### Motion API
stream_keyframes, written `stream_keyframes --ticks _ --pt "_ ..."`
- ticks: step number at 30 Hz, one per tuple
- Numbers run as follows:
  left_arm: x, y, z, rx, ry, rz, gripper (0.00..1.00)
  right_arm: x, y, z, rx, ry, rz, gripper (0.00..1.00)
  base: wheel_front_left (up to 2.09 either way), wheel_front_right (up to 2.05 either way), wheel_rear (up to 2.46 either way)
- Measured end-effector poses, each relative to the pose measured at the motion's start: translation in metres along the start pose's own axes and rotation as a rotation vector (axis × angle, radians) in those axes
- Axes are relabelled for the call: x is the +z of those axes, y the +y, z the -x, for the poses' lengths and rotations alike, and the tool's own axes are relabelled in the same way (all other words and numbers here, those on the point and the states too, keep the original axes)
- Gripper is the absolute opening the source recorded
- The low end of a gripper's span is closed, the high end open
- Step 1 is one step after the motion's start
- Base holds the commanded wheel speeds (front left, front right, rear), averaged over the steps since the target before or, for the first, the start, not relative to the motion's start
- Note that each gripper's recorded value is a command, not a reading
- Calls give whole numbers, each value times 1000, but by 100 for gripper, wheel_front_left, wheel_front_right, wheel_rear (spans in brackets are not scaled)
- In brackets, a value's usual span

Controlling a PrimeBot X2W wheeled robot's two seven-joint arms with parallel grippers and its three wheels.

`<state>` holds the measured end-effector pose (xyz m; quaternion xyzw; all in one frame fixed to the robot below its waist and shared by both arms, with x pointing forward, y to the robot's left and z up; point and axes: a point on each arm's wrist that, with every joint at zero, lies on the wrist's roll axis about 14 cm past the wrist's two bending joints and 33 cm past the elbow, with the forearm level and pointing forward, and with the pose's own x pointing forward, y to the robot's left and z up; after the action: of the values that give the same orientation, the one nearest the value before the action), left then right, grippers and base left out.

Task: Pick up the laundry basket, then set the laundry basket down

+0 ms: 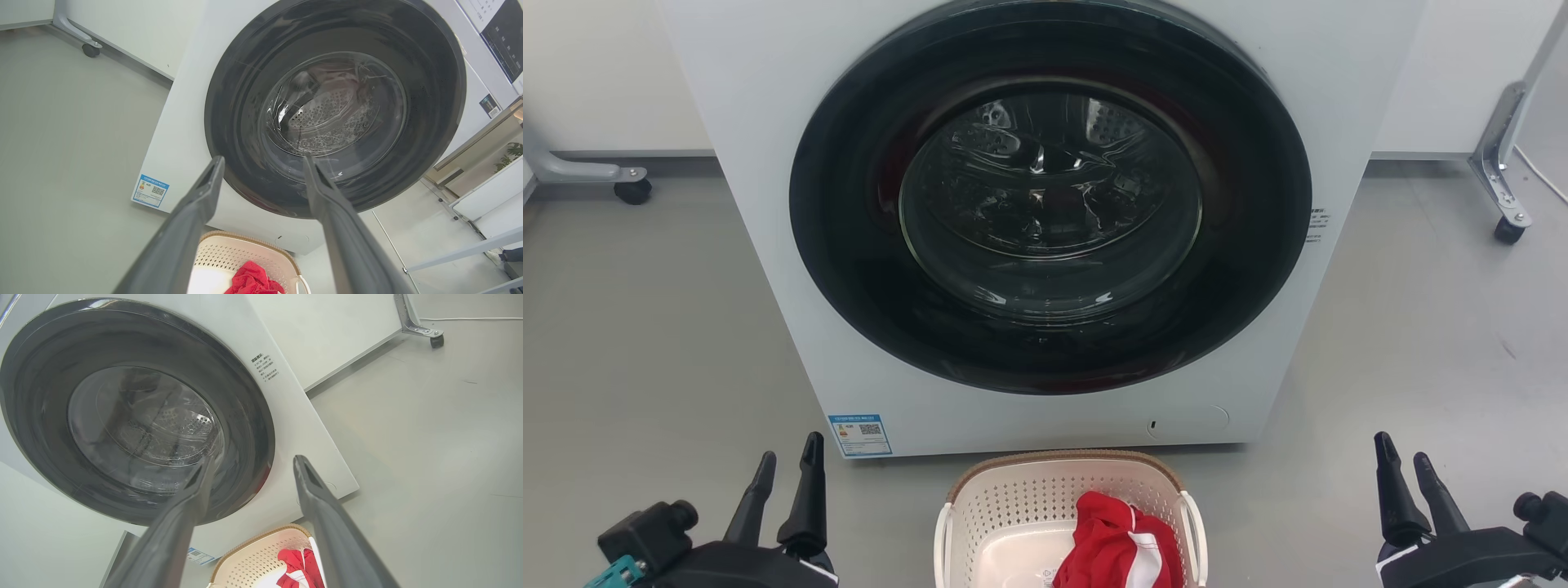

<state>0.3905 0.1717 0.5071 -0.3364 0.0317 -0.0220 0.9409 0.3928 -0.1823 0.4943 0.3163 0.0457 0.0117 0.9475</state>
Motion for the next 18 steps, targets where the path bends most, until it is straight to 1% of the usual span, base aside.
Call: stream_keyframes --ticks 3,10,12,17,18 --pt "-2 -3 0 -8 0 -57 100 -2 2 0 7 3 58 100 0 0 0" --pt "-5 -5 1 -16 -4 -151 100 -9 2 2 16 14 180 100 0 0 0" --pt "-6 -5 2 -20 -8 -207 100 -11 3 2 20 15 233 100 0 0 0" --pt "-7 -8 2 -36 -14 -283 100 -14 1 3 22 17 310 100 0 0 0" --pt "-7 -8 2 -36 -14 -283 100 -14 1 3 22 17 310 100 0 0 0"
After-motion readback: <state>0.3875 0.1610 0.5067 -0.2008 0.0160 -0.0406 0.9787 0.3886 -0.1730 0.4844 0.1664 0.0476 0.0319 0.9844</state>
